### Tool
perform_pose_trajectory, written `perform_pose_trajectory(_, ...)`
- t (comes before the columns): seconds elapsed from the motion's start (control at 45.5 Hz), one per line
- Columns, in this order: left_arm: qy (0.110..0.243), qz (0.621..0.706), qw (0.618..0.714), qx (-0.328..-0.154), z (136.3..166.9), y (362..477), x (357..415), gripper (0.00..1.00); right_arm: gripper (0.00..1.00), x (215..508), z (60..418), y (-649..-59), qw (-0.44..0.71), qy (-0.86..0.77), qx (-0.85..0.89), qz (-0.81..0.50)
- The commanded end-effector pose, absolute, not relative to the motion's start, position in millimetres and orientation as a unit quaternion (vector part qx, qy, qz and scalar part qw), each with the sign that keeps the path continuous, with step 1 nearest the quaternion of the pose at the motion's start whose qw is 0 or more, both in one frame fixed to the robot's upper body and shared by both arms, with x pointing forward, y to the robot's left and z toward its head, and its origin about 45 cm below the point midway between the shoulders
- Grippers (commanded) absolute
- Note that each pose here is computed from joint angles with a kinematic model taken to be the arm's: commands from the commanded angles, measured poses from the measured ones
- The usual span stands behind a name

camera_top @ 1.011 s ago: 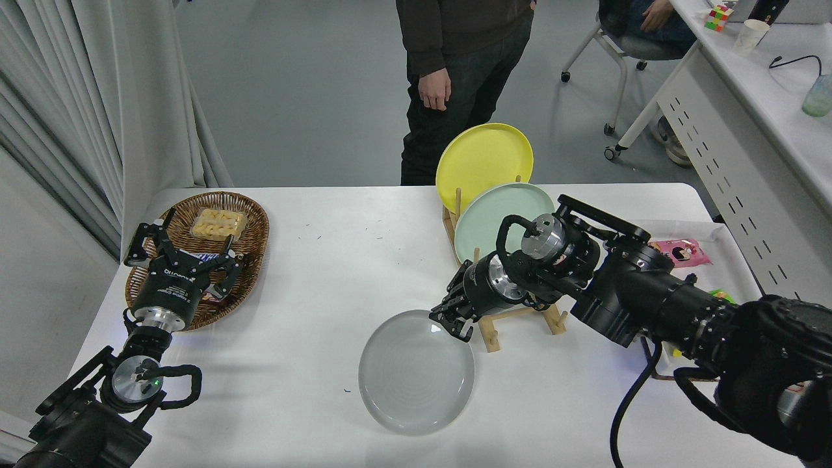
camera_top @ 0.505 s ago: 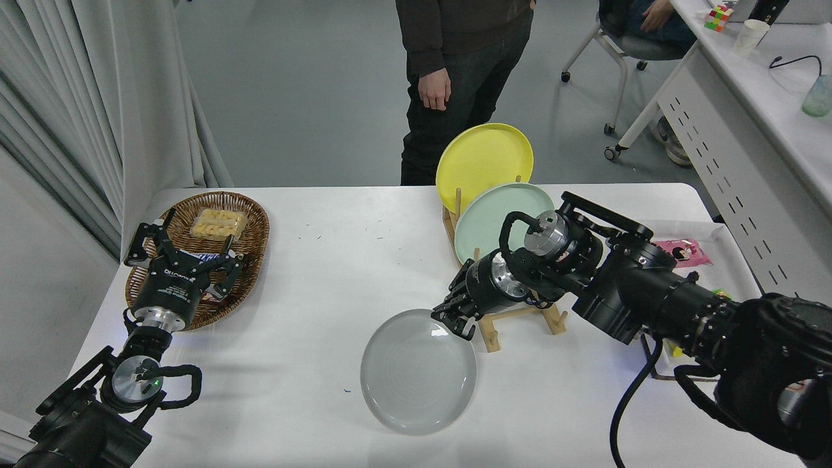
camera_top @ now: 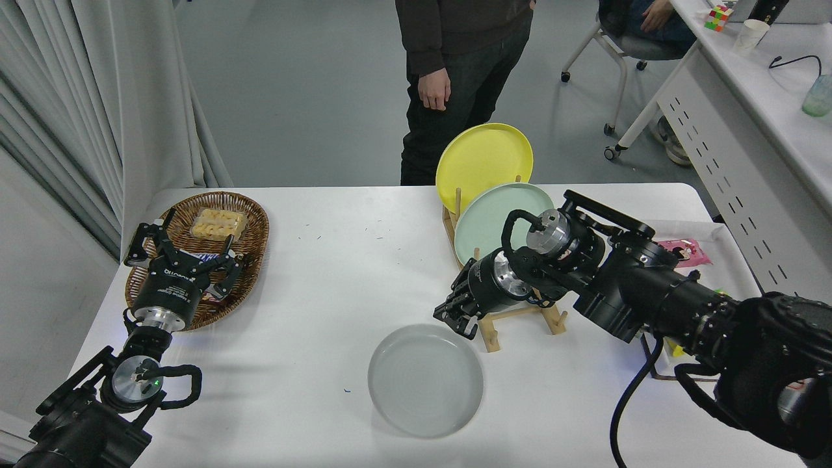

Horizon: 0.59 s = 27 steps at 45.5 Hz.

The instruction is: Place the plate on the table

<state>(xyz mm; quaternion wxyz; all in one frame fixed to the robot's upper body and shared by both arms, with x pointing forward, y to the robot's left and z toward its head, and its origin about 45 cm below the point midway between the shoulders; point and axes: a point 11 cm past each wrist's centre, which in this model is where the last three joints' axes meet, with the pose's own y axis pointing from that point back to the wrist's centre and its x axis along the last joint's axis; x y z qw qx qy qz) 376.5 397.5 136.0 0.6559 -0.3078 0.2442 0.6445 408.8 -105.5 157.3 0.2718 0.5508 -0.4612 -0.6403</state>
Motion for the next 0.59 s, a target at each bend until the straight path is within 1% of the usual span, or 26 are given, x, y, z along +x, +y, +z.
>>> perform_pose_trajectory(0.0, 0.244, 0.6445, 0.656, -0.308, 136.0, 397.6, 376.5, 0.98, 0.08, 410.0, 157.7, -106.5, 0.271, -0.463, 0.552, -0.639)
perform_pose_trajectory(0.088, 0.245, 0.6442, 0.6559, -0.308, 135.7, 396.9, 376.6, 0.98, 0.08, 410.2, 158.5, -105.8, 0.271, -0.462, 0.553, -0.638)
perform_pose_trajectory(0.11, 0.244, 0.6442, 0.6563, -0.308, 136.6, 397.4, 377.1, 0.98, 0.08, 410.3, 158.6, -105.7, 0.271, -0.461, 0.554, -0.638)
perform_pose_trajectory(0.132, 0.244, 0.6445, 0.656, -0.308, 136.0, 397.6, 376.5, 0.98, 0.08, 410.5, 159.0, -105.2, 0.27, -0.459, 0.556, -0.638)
perform_pose_trajectory(0.176, 0.244, 0.6445, 0.656, -0.308, 136.0, 397.6, 376.5, 0.98, 0.09, 411.0, 160.0, -103.4, 0.268, -0.452, 0.566, -0.635)
perform_pose_trajectory(0.198, 0.244, 0.6442, 0.6563, -0.308, 136.6, 397.4, 377.1, 0.98, 0.09, 411.7, 161.4, -101.9, 0.266, -0.446, 0.574, -0.633)
perform_pose_trajectory(0.22, 0.244, 0.6445, 0.656, -0.308, 136.0, 397.6, 376.5, 0.98, 0.09, 412.1, 162.2, -100.6, 0.265, -0.44, 0.583, -0.63)
perform_pose_trajectory(0.264, 0.244, 0.6445, 0.656, -0.308, 136.0, 397.6, 376.5, 0.98, 0.09, 412.6, 163.8, -97.9, 0.262, -0.428, 0.598, -0.625)
perform_pose_trajectory(0.44, 0.244, 0.6447, 0.6557, -0.308, 136.1, 397.7, 376.5, 0.98, 0.04, 414.0, 171.3, -88.6, 0.254, -0.39, 0.643, -0.608)
perform_pose_trajectory(0.462, 0.245, 0.6442, 0.6559, -0.308, 135.7, 396.9, 376.6, 0.98, 0.04, 413.9, 171.9, -87.8, 0.253, -0.386, 0.647, -0.607)
perform_pose_trajectory(0.571, 0.244, 0.6445, 0.656, -0.308, 136.0, 397.6, 376.5, 0.98, 0.05, 415.8, 182.2, -79.9, 0.25, -0.367, 0.671, -0.594)
